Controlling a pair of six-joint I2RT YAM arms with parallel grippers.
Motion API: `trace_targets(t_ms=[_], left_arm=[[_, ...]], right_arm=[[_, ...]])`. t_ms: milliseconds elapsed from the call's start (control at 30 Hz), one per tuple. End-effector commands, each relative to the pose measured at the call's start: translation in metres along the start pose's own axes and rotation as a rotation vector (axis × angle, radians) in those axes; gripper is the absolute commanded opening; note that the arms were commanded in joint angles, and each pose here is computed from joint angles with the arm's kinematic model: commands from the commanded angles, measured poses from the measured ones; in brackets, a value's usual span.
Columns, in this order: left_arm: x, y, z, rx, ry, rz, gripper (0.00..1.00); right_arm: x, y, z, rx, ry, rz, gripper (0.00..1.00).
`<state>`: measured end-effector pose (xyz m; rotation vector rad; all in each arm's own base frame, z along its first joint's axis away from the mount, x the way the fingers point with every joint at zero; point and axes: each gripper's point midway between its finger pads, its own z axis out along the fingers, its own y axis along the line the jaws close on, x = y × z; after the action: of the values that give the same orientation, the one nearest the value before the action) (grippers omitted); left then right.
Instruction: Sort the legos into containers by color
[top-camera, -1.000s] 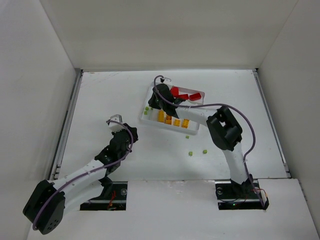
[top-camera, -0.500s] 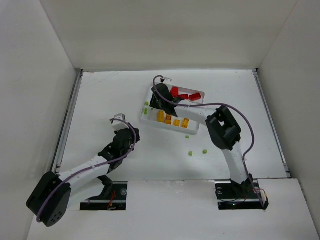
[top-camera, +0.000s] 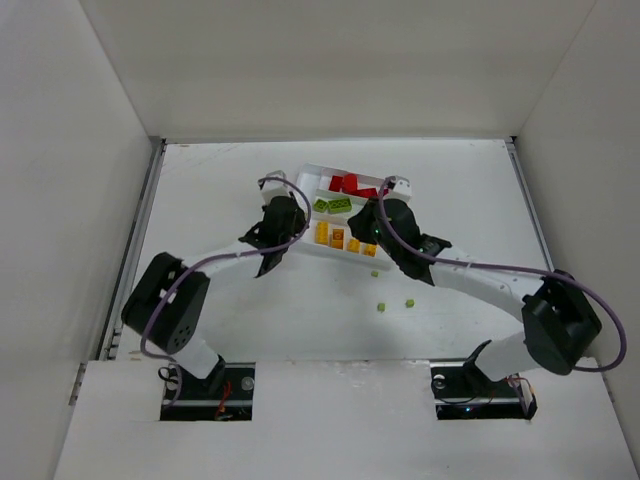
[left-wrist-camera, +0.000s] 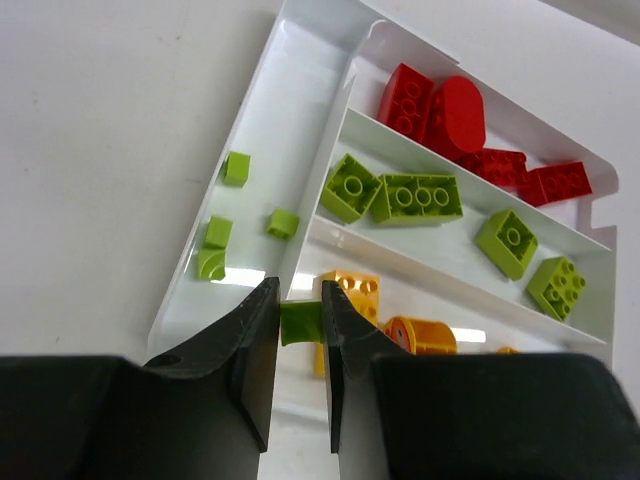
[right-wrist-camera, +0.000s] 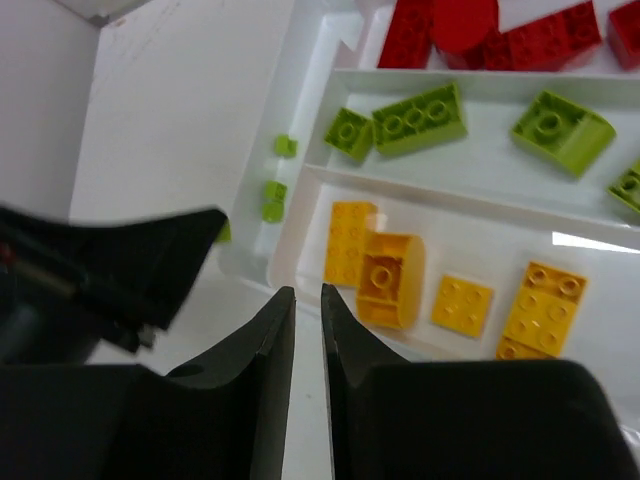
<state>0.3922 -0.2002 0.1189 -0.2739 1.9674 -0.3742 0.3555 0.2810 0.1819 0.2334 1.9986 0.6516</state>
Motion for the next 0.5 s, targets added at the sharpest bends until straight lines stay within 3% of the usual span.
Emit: trace_targets(t_ms=[0, 200, 467], left_arm=[[-0.026, -0.016, 0.027, 0.034, -0.049, 0.016, 0.16], [-0.026, -0.019, 0.074, -0.005, -0.02, 0.057, 0.16], [-0.023, -0.012, 0.102, -0.067, -0.015, 0.098, 0.18]], right_arm=[[0.015, -0.017, -0.016, -0.012, -0.006, 0.012, 0.24], [0.042, -0.036, -0.051, -0.031, 0.022, -0.008, 0.26], [0.082, -0.091, -0.081, 0.069, 0.067, -0.008, 0.4]])
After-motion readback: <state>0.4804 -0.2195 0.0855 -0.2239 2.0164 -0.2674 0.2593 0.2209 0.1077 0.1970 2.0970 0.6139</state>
